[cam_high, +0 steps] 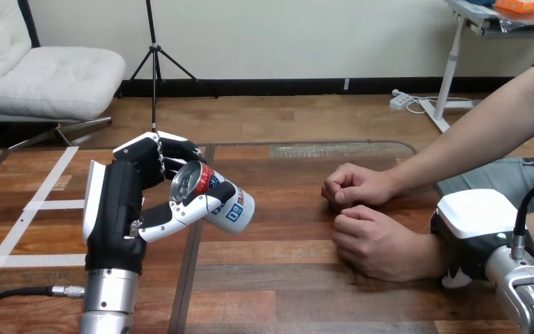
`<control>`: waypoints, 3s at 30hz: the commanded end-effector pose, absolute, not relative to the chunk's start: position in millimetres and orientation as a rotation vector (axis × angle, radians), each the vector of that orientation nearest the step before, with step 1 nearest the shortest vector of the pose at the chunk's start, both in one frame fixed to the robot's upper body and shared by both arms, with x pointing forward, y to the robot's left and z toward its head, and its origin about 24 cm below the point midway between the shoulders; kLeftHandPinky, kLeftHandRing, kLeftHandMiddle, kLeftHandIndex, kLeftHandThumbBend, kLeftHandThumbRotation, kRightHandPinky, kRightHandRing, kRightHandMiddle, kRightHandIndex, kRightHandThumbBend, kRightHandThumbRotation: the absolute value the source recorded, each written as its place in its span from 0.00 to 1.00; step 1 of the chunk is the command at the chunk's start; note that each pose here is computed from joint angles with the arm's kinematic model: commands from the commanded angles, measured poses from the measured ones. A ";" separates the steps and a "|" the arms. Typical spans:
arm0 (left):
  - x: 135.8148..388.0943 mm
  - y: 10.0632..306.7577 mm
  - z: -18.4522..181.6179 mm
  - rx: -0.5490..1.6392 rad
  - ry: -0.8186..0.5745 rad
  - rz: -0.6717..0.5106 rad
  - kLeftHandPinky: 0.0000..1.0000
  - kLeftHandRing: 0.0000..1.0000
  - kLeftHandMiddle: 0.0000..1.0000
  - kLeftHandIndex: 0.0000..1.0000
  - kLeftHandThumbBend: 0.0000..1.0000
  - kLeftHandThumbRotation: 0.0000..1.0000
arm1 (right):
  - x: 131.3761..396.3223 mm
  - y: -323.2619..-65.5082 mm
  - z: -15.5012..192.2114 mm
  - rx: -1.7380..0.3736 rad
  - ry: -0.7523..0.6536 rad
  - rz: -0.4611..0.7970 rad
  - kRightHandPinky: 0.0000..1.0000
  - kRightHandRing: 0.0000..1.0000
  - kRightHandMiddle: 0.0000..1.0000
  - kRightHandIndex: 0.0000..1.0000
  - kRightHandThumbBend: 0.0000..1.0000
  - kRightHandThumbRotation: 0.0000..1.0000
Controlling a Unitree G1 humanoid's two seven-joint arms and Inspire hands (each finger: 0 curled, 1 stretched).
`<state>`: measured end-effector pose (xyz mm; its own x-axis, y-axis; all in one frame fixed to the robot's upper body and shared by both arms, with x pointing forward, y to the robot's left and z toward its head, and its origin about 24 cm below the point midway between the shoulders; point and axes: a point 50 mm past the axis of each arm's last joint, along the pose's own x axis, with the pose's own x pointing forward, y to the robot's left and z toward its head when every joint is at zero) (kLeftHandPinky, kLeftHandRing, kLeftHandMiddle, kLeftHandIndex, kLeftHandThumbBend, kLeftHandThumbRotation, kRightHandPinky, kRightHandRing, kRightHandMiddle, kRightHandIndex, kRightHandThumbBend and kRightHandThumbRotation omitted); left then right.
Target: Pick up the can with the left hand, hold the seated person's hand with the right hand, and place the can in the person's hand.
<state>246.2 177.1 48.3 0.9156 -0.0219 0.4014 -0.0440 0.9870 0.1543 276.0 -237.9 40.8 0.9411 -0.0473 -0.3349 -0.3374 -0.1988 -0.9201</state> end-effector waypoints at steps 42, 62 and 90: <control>254.5 174.7 73.6 0.182 -0.526 0.018 0.32 0.38 0.44 0.43 0.66 0.00 | 288.9 -241.1 49.2 -1.640 0.176 0.199 0.00 0.09 0.19 0.36 0.64 0.00; 256.7 173.9 71.4 0.178 -0.516 -0.001 0.32 0.38 0.43 0.43 0.66 0.00 | 284.8 -239.4 67.8 -1.595 0.133 0.142 0.01 0.10 0.20 0.32 0.54 0.00; 263.1 163.7 74.0 0.169 -0.529 -0.053 0.33 0.38 0.43 0.44 0.66 0.00 | 276.6 -229.4 104.5 -1.577 0.029 0.108 0.06 0.16 0.29 0.44 0.67 0.00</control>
<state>247.2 172.9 47.3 0.9194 -0.0631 0.3883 -0.0118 0.9821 0.1878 265.1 -236.0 62.2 0.9659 0.0236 -0.2579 -0.2558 -0.0686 -0.9643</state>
